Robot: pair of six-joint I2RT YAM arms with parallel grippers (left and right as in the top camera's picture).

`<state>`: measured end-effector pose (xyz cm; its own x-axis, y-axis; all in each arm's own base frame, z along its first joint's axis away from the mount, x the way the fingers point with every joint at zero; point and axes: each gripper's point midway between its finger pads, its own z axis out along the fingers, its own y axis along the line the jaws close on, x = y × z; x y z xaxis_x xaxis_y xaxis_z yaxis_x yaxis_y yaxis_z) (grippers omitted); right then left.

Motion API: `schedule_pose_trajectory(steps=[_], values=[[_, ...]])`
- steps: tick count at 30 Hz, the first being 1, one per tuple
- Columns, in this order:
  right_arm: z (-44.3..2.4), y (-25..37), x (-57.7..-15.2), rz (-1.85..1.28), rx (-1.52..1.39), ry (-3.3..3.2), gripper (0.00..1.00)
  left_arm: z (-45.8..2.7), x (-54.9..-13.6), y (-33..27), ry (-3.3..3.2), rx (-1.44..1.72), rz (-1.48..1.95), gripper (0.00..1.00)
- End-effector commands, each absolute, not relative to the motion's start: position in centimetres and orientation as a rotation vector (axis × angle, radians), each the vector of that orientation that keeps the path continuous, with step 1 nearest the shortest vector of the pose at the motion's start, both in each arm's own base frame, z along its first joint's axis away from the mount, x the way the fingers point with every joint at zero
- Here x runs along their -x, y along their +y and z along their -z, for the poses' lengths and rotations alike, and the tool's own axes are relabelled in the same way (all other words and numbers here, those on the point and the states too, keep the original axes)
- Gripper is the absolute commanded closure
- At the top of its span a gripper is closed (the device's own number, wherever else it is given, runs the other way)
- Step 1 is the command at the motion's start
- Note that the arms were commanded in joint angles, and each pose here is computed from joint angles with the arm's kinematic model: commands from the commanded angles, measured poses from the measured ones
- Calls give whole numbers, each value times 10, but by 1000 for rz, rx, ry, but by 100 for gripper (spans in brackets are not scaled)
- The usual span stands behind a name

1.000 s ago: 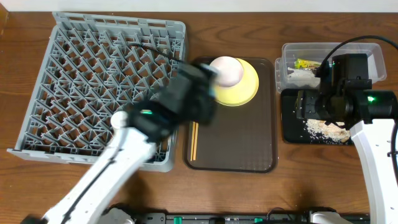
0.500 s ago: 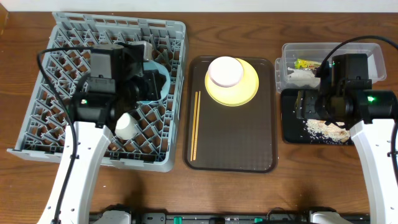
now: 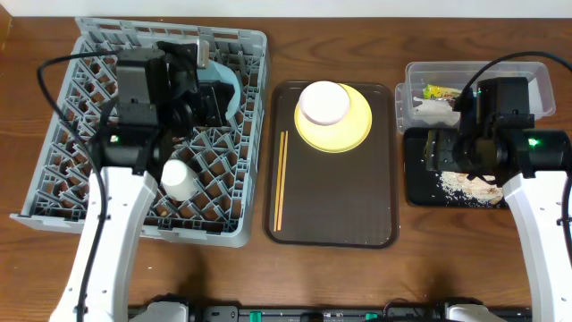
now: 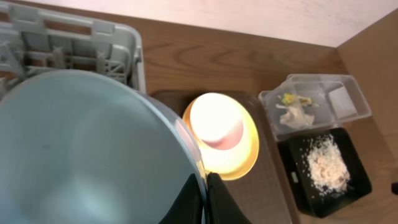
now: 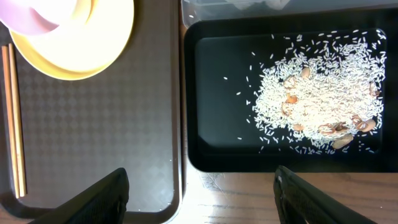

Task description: Sort waste into correct bins and load items into the dishwasher

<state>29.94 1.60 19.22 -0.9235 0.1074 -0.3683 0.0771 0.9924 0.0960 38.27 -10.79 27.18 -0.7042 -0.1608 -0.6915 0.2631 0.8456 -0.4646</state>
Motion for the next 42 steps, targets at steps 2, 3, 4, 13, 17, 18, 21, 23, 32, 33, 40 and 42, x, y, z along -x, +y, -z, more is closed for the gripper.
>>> schedule_pose_trajectory(steps=[2, 3, 4, 13, 17, 18, 21, 23, 32, 33, 40, 42], values=[[-199, 12, -301, -101, -160, 2736, 27, -270, -404, -117, 2216, -76, 908, 94], [-199, 12, -301, -101, -160, 2736, 27, -269, -410, -118, 2202, -65, 965, 94], [-199, 12, -301, -101, -160, 2736, 27, -268, -416, -118, 2182, -58, 1027, 94], [-198, 12, -300, -101, -160, 2739, 27, -229, -452, -63, 2136, 131, 1358, 94], [-198, 12, -300, -101, -160, 2740, 27, -210, -454, -43, 2144, 237, 1455, 94], [-198, 12, -300, -101, -160, 2740, 27, -201, -454, -33, 2137, 273, 1510, 94], [-198, 12, -300, -101, -160, 2740, 27, -193, -450, -16, 2130, 342, 1563, 94], [-198, 12, -300, -101, -160, 2740, 27, -188, -447, -7, 2134, 396, 1566, 94], [-198, 12, -300, -101, -160, 2740, 27, -172, -430, 34, 2137, 653, 1574, 94], [-198, 12, -300, -101, -160, 2740, 27, -171, -428, 36, 2139, 675, 1578, 94], [-198, 12, -299, -101, -160, 2741, 27, -162, -416, 41, 2168, 708, 1570, 62], [-198, 12, -300, -101, -160, 2740, 27, -151, -411, 44, 2224, 757, 1500, 56]])
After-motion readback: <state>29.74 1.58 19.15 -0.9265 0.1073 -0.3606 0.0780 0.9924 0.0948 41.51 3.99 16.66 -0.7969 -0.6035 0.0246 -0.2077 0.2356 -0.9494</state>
